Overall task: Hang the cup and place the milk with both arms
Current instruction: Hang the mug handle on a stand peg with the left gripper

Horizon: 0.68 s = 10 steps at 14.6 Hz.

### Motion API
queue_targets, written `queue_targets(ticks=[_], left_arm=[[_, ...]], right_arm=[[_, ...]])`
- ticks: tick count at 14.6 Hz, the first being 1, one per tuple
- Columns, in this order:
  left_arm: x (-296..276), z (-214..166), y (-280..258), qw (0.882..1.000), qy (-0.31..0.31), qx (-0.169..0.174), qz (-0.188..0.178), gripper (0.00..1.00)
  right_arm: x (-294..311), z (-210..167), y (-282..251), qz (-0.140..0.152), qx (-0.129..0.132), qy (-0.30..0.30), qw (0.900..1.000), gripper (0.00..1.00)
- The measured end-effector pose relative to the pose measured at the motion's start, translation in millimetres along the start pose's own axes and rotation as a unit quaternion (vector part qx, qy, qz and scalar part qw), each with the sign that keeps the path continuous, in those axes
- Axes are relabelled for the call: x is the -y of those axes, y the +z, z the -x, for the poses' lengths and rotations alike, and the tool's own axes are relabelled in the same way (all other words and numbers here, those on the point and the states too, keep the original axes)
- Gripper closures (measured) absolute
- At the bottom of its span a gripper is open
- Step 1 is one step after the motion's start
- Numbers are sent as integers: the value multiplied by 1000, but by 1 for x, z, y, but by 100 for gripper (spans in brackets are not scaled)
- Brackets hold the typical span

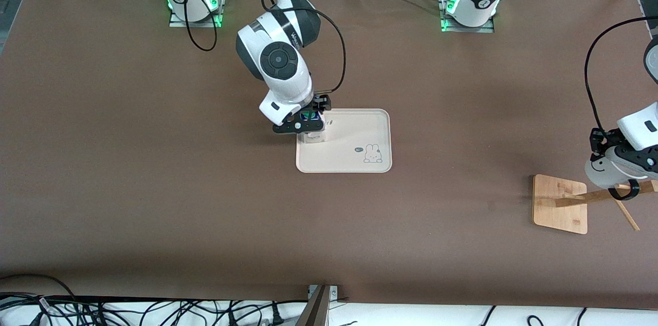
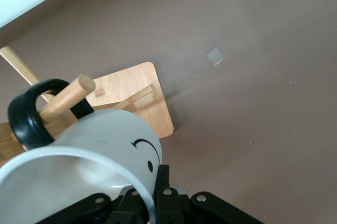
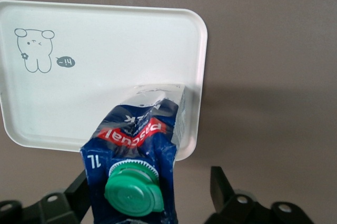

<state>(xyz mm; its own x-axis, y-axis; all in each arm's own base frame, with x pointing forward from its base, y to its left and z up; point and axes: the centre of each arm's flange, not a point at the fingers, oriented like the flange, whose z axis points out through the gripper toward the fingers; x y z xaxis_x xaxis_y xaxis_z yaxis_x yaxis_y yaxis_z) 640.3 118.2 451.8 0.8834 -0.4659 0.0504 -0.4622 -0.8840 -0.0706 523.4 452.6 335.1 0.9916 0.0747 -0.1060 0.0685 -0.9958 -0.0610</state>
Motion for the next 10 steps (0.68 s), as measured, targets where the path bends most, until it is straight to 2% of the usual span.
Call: queue_targets(ticks=[3,4,5,7,8,10], left_arm=[[5,-2,9,1000,-3,-7,-1,66],[6,-2,12,1000,-4,-7,0,55],[6,-2,13,1000,-4,-8,0,46],[5,-5,6,1000,-3,-13,-3,31],[4,-6,0,1000,-2,-15,-4,19],[-4,-8,-20,1000,3,-19,-4,1]], right_arm=[[0,0,0,0,0,-10,1000,43],[0,0,0,0,0,-11,1000,55],[0,0,0,0,0,-11,1000,63],[0,0,0,0,0,-11,1000,67],[0,0,0,0,0,-11,1000,67],[0,0,0,0,0,-11,1000,67]])
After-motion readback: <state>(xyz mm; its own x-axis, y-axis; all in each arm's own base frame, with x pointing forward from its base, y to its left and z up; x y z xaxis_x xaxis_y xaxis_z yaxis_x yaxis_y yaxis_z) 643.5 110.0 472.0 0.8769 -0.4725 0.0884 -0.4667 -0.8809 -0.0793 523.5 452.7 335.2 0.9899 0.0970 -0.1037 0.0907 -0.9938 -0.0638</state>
